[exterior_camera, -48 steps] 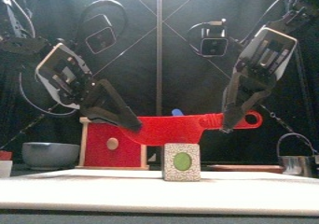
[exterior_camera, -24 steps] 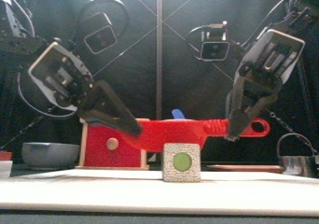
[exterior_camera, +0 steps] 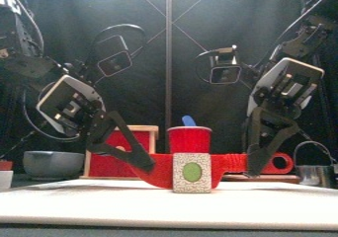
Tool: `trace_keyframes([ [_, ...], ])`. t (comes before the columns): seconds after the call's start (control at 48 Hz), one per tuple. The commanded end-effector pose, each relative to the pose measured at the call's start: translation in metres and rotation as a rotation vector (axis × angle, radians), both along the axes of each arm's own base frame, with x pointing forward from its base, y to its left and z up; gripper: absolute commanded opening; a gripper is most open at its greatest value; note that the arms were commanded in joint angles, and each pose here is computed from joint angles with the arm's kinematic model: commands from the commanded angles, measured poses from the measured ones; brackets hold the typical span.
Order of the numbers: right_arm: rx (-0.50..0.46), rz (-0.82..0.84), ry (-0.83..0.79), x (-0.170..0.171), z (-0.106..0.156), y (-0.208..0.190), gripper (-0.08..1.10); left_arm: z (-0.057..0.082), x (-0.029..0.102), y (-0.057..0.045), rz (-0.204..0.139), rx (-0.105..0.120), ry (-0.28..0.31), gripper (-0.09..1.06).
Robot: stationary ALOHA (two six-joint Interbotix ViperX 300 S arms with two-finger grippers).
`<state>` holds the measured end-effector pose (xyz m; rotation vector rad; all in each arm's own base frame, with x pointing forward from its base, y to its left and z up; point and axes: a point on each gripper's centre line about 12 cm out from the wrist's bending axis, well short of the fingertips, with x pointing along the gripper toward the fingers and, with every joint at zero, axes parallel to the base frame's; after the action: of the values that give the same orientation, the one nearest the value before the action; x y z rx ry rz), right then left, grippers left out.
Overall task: Cut the sushi into 4 pieces with the knife
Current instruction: Cut the sushi into 4 pieces
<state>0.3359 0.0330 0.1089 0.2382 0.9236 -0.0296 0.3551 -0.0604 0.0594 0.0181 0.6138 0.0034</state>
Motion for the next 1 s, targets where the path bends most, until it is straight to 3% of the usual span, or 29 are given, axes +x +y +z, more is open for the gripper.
trace_keyframes([
  [0.021,0.003,-0.017,-0.002,0.007,-0.004,-0.002,0.09,-0.021,0.001,0.001,0.007,0.009,0.056,0.22],
  [0.229,0.000,-0.025,-0.005,0.009,-0.003,-0.006,0.09,-0.019,0.006,0.007,0.026,0.007,0.047,0.22],
  [0.708,-0.022,-0.044,-0.073,0.015,0.019,-0.023,0.09,0.000,0.001,0.038,0.094,0.012,0.014,0.22],
  [0.896,-0.021,-0.036,-0.107,0.016,0.033,-0.021,0.09,0.019,-0.002,0.041,0.092,0.009,-0.034,0.22],
  [1.0,-0.016,-0.036,-0.147,0.016,0.047,-0.020,0.09,0.036,0.000,0.036,0.071,0.006,-0.080,0.22],
])
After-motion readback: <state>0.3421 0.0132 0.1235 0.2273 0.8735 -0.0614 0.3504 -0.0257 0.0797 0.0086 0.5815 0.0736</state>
